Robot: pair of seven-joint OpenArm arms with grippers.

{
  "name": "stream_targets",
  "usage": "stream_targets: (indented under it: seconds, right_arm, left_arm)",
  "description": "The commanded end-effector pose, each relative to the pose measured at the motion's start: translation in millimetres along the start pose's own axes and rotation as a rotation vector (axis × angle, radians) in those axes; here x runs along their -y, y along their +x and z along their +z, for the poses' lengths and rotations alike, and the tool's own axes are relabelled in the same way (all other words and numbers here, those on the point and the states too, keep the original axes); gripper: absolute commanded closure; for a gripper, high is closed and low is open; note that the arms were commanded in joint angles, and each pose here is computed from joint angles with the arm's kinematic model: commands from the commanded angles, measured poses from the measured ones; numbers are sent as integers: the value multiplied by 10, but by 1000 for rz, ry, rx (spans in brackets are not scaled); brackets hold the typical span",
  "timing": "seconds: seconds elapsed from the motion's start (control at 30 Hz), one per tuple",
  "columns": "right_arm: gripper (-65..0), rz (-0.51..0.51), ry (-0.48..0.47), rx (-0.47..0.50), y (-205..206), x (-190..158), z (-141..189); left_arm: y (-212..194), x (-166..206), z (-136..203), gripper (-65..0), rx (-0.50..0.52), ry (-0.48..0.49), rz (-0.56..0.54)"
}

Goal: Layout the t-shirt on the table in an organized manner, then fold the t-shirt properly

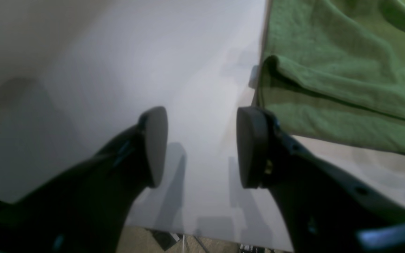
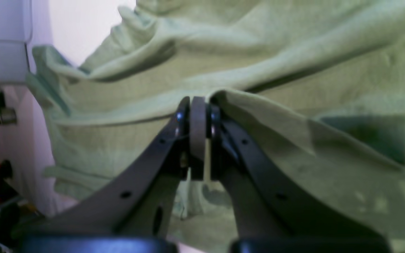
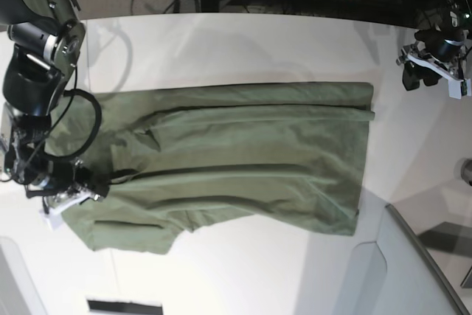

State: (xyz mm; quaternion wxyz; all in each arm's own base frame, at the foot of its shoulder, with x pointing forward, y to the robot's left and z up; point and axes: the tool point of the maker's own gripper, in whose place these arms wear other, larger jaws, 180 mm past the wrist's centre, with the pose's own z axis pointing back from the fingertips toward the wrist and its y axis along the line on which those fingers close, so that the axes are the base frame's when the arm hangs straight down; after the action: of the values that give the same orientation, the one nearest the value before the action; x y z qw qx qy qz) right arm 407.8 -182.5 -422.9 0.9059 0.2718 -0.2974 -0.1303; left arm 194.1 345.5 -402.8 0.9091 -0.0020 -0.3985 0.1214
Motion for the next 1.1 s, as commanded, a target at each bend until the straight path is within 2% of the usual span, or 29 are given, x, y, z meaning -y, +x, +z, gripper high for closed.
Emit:
stream_targets:
  seconds: [0.0, 0.07, 0.27, 0.33, 0.43, 0.53, 0.6, 0.67, 0.73, 0.8, 1.07]
  right_arm:
    - [-11, 15, 20, 74, 277, -70, 56]
    - [-66, 5, 25, 74, 261, -74, 29]
    - [-368, 16, 35, 54, 246, -114, 22]
    - [-396, 18, 33, 64, 269, -86, 54]
    - [-395, 143, 34, 108, 261, -70, 244]
    - [-404, 249, -38, 170, 147, -16, 575]
    - [-405, 256, -94, 173, -96, 19, 759]
    - [-405, 177, -174, 197, -308, 199, 973]
    - [-405, 15, -256, 244, -543, 460, 1189]
    - [-405, -85, -309, 270, -702, 702, 1346]
    - [-405, -342, -350, 252, -994, 1321, 1349]
  left_arm:
    - [132, -23, 29, -298, 38, 0, -19]
    - [132, -23, 29, -298, 38, 0, -19]
    - [12, -67, -18, -298, 10, 3, 14]
    - [1, -54, -25, -298, 7, 0, 13]
    - [-32, -58, -14, -298, -1, 0, 12]
    - [-13, -45, -12, -304, 3, -2, 8]
    - [-33, -45, -12, -304, -1, -2, 12]
    - [-41, -54, -12, -306, -2, -1, 15]
    - [-41, -52, -12, -306, -2, -2, 14]
    - [-66, -29, -17, -308, -4, -5, 22]
    - [-116, 10, -29, -309, -12, -11, 38]
